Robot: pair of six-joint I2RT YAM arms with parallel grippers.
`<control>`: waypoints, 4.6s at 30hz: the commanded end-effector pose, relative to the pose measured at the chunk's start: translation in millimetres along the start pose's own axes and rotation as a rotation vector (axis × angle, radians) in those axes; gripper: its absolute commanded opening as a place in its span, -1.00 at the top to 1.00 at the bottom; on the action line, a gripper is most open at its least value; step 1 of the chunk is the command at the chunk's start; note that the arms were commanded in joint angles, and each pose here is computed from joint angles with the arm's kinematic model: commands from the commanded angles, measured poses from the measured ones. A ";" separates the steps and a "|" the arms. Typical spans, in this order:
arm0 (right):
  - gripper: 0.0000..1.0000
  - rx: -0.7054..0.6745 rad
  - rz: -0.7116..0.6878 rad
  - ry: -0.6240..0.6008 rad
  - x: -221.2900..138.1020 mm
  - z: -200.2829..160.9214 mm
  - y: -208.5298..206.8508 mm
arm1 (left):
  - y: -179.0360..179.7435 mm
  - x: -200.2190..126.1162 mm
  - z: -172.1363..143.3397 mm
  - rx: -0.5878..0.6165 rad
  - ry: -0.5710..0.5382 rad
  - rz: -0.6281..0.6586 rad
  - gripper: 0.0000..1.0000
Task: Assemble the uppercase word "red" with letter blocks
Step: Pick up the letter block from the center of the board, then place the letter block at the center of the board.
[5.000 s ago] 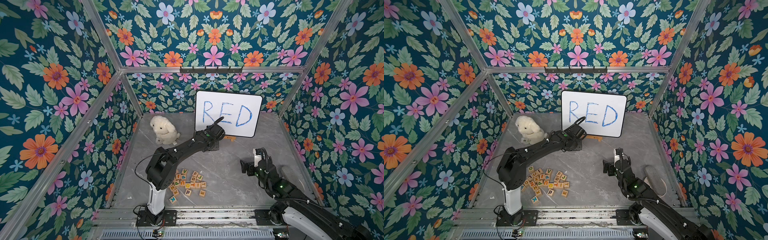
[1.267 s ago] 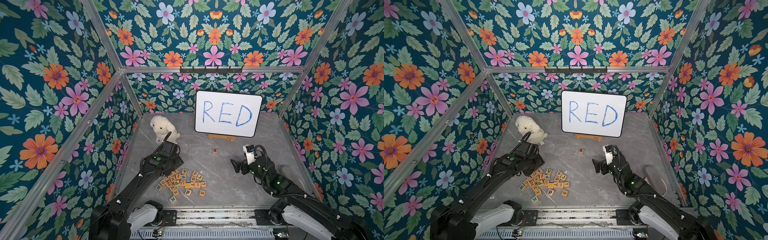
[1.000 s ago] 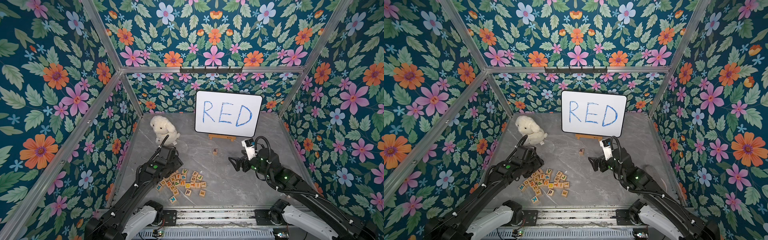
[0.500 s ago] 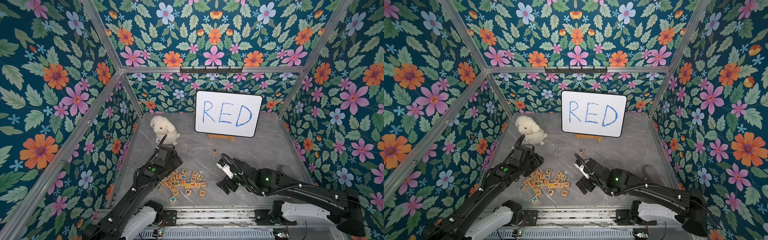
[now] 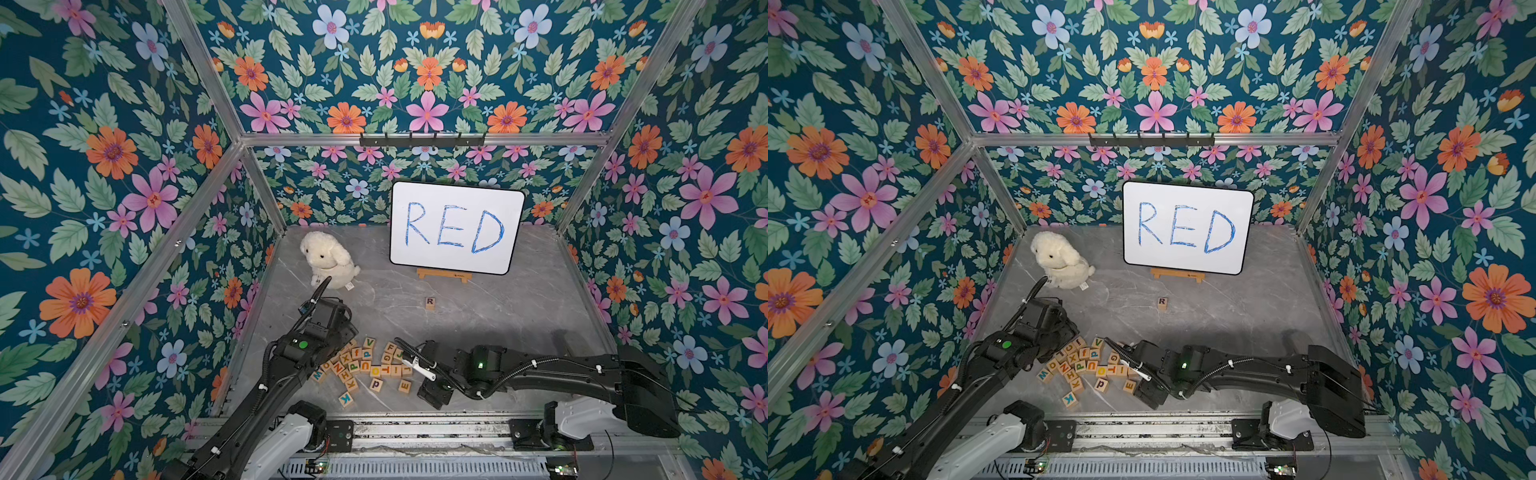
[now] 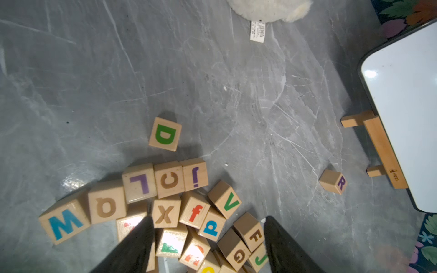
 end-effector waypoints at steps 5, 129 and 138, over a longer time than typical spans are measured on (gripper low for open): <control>-0.59 -0.036 0.061 -0.023 15.8 11.6 11.8 | 13.4 2.1 -2.9 -0.027 -0.005 0.050 -0.51; 0.47 0.959 -0.391 -0.293 -95.6 7.5 -164.6 | -63.3 26.1 -36.2 0.187 0.108 -0.121 -0.49; 0.50 1.067 -0.507 -0.259 -45.2 30.9 -204.9 | -59.8 22.6 -32.9 0.197 0.090 -0.098 -0.49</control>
Point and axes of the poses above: each gripper's point midway between its finger pads, its own x axis out along the fingers, its own y axis along the line the jaws close on, z = x × y, the point moved 5 cm from there along -x, back along the fingers, and after that the axes turned 6 degrees about -x, right-handed, at the moved point
